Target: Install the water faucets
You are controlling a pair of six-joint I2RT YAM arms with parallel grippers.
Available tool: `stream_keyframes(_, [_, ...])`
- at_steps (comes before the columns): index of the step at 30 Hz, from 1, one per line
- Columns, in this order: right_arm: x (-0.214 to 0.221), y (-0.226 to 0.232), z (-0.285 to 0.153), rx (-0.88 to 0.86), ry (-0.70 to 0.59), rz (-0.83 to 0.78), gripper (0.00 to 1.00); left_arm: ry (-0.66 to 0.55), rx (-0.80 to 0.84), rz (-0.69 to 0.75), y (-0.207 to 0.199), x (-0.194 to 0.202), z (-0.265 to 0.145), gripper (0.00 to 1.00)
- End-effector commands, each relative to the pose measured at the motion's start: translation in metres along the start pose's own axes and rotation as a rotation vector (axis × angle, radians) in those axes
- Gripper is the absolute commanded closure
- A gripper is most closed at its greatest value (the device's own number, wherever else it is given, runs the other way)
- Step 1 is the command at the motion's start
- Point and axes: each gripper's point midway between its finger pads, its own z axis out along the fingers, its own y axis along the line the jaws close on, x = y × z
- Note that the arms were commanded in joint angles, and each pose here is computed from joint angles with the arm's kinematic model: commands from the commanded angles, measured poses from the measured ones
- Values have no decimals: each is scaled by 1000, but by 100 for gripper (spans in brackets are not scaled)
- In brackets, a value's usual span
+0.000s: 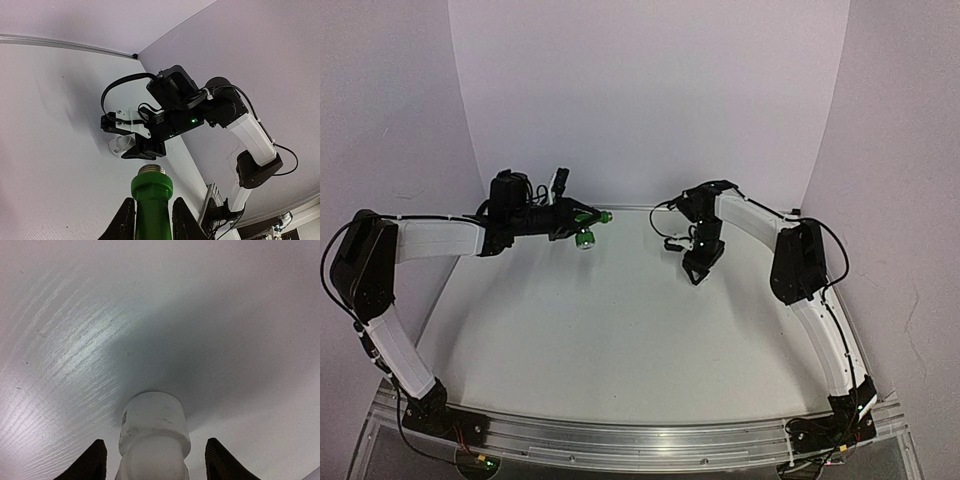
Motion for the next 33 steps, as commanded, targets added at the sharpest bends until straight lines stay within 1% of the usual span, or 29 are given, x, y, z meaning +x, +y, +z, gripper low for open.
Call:
stream_keyframes(1, [-4,-2,-1,20,-8,-7,47,-27,66,43,-18,-15,2,100])
stream_keyframes(5, [-4,-1,1,8,-10,-8,58,-27,71,44,-20,-15,1,100])
stream_keyframes(9, [-4,2,2,-5,-10,-10,61,-30,67,45,-19,-15,1,100])
stream_keyframes(14, [-5,4,-7,-11,-28,-19,79,-27,67,45,-19,-15,1,100])
stream_keyframes(15, [-6,4,-13,-11,-39,-25,83,-25,70,46,-20,-15,1,100])
stream_keyframes(17, [-10,2,-29,7,-74,-29,96,-15,86,45,-22,-14,2,100])
stream_keyframes(18, [-13,0,-38,16,-96,-28,100,-11,97,43,-24,-13,2,100])
stream_keyframes(19, [-16,0,-50,20,-123,-32,100,-8,106,44,-25,-13,2,100])
stream_keyframes(22, [-27,-1,-94,47,-240,-49,100,-7,144,63,-37,-14,-2,100])
stream_keyframes(24, [-36,-2,-132,79,-346,-59,100,-4,171,80,-47,-15,-6,100])
stream_keyframes(26, [-43,-1,-184,118,-489,-78,100,-3,189,94,-57,-16,-11,100])
stream_keyframes(28, [-48,7,-224,136,-619,-127,100,2,211,106,-68,-16,-17,100])
stream_keyframes(31, [-42,25,-304,203,-868,-218,100,21,259,106,-88,-15,-27,100])
stream_keyframes(33, [-34,40,-336,231,-994,-294,100,36,307,108,-105,-13,-36,100])
